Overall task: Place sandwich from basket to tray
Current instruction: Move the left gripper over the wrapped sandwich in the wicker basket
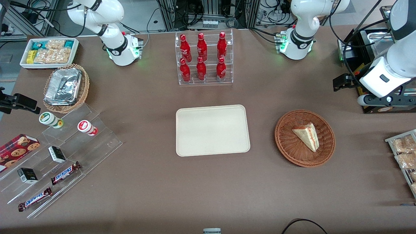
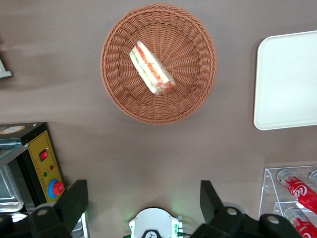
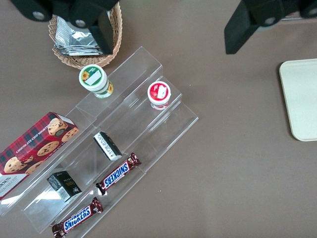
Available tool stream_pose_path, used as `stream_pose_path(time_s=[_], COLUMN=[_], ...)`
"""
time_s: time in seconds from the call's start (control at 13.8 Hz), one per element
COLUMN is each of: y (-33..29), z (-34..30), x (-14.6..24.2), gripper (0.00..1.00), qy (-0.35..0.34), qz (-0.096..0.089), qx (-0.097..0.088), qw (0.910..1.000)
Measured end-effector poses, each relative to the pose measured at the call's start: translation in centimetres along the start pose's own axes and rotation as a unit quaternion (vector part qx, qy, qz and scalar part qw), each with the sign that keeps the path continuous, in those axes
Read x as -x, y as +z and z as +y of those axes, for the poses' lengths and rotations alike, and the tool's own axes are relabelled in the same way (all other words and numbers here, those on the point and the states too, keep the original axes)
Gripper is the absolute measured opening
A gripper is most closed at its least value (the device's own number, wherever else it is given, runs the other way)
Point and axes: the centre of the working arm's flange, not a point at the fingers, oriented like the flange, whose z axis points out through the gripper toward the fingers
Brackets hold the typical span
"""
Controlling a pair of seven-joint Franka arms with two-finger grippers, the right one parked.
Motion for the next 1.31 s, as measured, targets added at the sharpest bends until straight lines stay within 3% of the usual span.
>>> stream_pose_path(time_s=[0.51,0.87,1.31], y=[2.4,10.1,19.5], z=[-0.2,0.0,0.1], x=[-1.3,-4.0,-5.0], gripper=[1.0,1.0,1.0], qy=[-0.001,0.0,-0.007], qz=[-0.007,0.002,0.052], qx=[0.002,0.004,0.007], qw=[1.0,1.0,0.9986])
